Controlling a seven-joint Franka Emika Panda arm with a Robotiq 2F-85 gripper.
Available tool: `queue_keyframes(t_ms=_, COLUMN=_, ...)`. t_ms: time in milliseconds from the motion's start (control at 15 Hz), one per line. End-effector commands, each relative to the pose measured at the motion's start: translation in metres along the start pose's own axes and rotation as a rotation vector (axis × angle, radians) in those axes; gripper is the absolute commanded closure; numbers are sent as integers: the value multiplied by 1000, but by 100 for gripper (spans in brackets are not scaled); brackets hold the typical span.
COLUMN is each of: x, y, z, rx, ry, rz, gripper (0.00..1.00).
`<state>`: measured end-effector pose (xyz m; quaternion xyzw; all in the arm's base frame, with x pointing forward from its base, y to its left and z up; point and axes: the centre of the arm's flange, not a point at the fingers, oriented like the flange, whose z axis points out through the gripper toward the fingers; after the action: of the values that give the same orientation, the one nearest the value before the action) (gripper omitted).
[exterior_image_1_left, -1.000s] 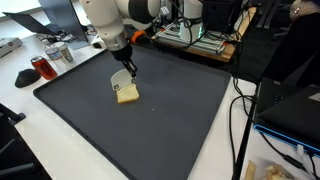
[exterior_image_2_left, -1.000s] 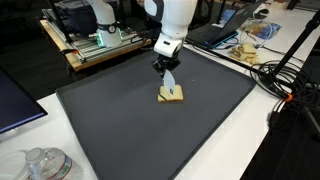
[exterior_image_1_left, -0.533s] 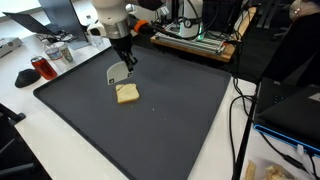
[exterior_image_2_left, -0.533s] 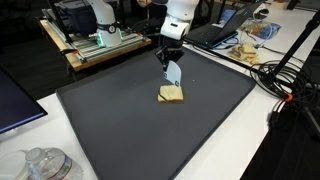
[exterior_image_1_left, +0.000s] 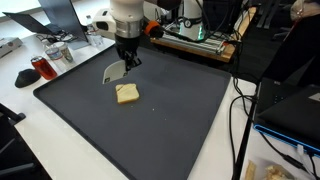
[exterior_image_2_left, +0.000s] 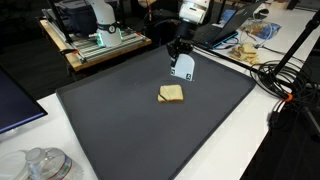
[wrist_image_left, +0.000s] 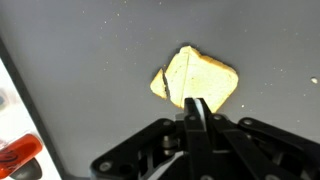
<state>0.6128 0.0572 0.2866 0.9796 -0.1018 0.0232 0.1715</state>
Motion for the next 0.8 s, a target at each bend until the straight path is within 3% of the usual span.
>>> queue_keyframes(t_ms=0, x=7, y=-23, z=-1, rx=-91, ry=32, rz=-17, gripper=99)
queue_keyframes(t_ms=733, x=14, y=-99, z=41, rx=-273, ry=52, rz=-81, gripper=99)
